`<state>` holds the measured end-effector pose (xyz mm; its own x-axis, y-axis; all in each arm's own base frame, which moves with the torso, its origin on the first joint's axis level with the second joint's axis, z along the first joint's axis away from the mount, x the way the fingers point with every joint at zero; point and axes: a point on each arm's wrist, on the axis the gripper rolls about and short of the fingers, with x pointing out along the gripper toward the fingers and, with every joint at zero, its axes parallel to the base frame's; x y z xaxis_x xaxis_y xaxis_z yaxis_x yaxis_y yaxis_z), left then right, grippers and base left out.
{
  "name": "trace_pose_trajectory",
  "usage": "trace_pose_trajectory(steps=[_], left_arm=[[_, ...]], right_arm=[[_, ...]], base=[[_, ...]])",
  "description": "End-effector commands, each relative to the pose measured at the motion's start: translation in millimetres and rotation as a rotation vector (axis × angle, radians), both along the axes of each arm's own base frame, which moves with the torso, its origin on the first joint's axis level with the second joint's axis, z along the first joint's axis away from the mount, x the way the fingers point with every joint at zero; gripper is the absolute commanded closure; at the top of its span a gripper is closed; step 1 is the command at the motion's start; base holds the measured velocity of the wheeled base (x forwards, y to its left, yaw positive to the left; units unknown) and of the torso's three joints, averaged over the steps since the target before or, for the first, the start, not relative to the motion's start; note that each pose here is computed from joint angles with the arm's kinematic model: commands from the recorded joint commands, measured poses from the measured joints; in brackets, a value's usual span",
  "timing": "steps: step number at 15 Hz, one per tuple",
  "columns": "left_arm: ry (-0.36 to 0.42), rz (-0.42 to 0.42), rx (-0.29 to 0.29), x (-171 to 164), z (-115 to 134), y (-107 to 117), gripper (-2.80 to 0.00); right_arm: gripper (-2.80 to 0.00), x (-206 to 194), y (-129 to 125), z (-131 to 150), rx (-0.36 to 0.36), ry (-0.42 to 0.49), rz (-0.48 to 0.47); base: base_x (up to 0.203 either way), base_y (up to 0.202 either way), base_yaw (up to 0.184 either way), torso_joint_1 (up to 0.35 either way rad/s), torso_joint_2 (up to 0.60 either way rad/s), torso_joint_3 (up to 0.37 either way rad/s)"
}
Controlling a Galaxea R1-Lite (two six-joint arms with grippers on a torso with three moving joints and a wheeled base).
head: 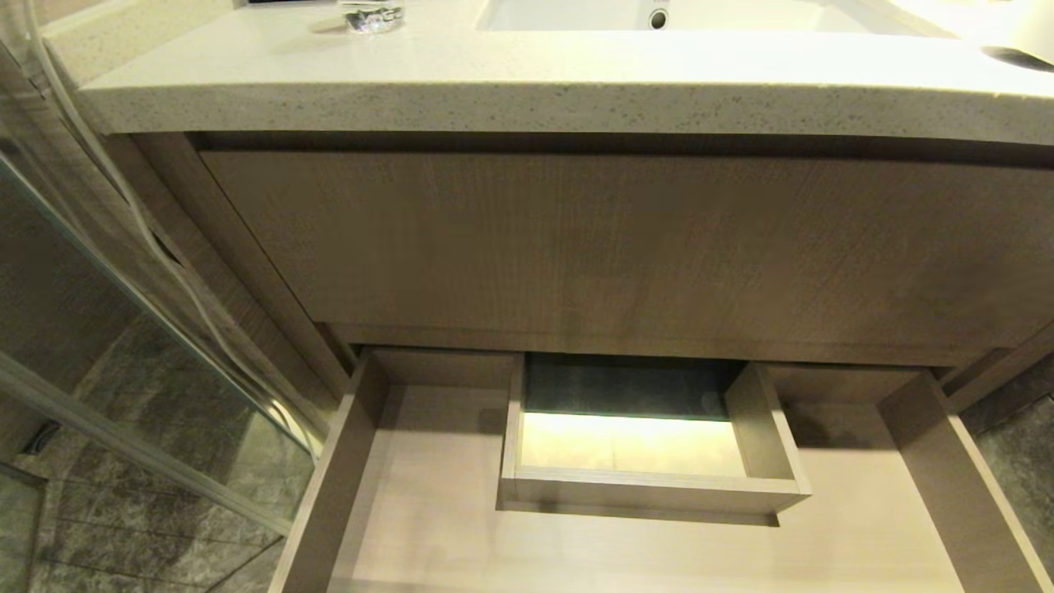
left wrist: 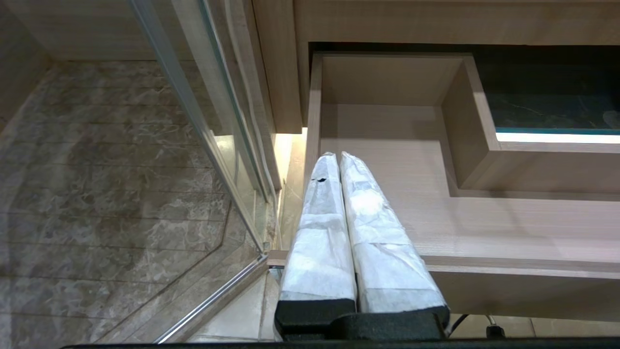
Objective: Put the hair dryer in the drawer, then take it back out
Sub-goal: Close the drawer
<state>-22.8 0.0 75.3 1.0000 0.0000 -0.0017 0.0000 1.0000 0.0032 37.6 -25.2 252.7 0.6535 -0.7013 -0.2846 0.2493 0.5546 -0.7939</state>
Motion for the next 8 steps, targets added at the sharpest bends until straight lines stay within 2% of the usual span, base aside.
trace_pose_trajectory(steps=[1, 4, 6, 8], left_arm=[[0.0, 0.0, 0.0, 0, 0, 0, 0.0], [0.0, 0.0, 0.0, 0, 0, 0, 0.0], [0.0, 0.0, 0.0, 0, 0, 0, 0.0], [0.0, 0.0, 0.0, 0, 0, 0, 0.0]], right_arm=[[0.0, -6, 0, -33, 0.091, 0.095, -0.139], [0.0, 5, -5, -52, 0.185, 0.206, -0.207], [0.0, 15, -9, -61, 0.224, 0.306, -0.223], [0.0, 26, -14, -71, 0.298, 0.4, -0.264]], base=[[0.0, 0.0, 0.0, 0.0, 0.0, 0.0], [0.0, 0.0, 0.0, 0.0, 0.0, 0.0], [0.0, 0.0, 0.0, 0.0, 0.0, 0.0], [0.0, 0.0, 0.0, 0.0, 0.0, 0.0]])
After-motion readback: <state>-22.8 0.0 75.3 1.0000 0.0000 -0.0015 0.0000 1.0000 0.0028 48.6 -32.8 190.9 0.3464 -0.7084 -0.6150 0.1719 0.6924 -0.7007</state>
